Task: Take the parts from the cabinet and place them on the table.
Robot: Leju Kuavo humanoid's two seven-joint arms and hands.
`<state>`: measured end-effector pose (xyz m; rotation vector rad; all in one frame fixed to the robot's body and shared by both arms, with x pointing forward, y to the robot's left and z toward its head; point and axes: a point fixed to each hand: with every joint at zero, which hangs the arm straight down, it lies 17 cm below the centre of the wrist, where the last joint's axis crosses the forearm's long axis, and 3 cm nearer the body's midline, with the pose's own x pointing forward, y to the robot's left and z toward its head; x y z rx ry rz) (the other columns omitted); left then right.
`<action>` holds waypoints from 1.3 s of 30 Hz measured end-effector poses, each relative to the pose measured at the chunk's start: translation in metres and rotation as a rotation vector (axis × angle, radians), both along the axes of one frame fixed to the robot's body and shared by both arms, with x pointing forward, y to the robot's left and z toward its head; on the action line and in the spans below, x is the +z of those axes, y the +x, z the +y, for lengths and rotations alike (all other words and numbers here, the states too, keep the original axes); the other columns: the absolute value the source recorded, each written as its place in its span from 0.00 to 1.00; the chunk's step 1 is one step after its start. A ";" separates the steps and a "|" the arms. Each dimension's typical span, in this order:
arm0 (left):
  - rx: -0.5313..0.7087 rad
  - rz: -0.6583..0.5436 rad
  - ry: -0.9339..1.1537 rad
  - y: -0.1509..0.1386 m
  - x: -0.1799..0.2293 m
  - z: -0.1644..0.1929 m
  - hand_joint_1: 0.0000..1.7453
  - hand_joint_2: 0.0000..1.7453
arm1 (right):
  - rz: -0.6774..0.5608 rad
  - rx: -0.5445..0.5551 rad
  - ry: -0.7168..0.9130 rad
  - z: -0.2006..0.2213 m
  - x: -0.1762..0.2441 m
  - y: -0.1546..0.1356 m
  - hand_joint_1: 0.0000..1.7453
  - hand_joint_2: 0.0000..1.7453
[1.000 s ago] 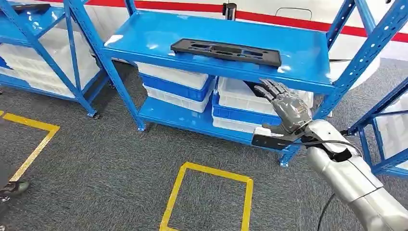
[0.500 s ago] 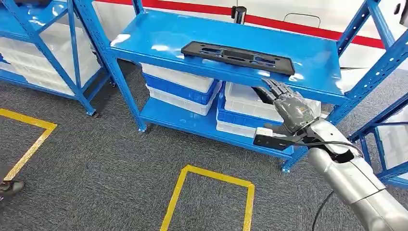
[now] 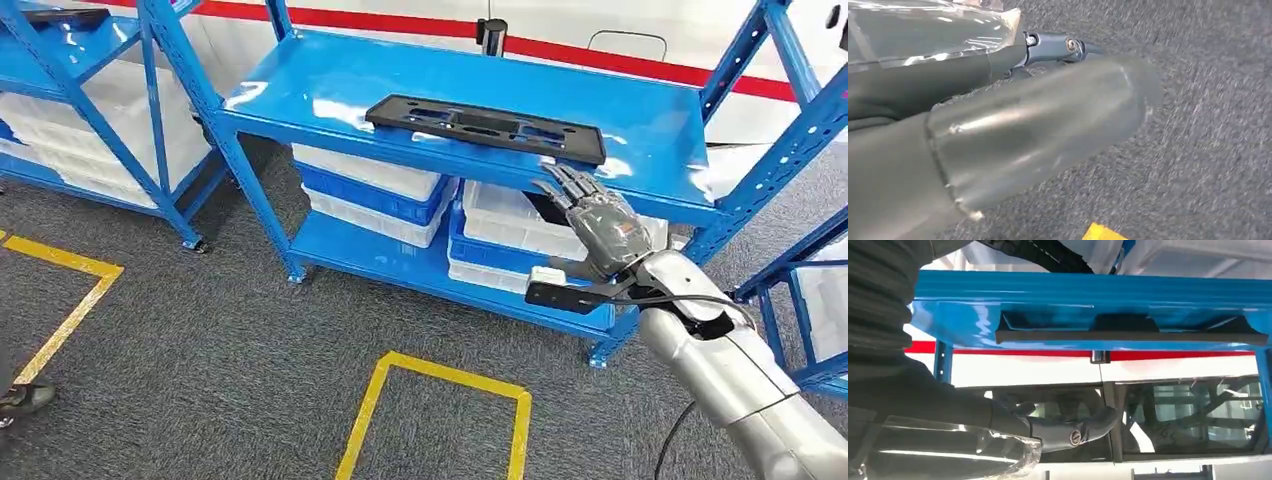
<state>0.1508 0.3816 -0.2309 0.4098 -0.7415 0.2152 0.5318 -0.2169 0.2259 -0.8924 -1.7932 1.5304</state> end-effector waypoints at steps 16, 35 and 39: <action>0.016 0.000 -0.005 0.000 0.000 0.001 0.00 0.00 | -0.004 0.012 0.010 0.001 0.008 0.003 0.00 1.00; 0.034 0.006 -0.012 -0.002 -0.001 0.001 0.00 0.00 | 0.003 0.033 0.008 0.011 0.005 0.007 0.00 1.00; 0.037 0.003 -0.015 -0.001 -0.001 0.000 0.00 0.00 | -0.015 0.039 0.006 0.015 0.014 0.010 0.00 1.00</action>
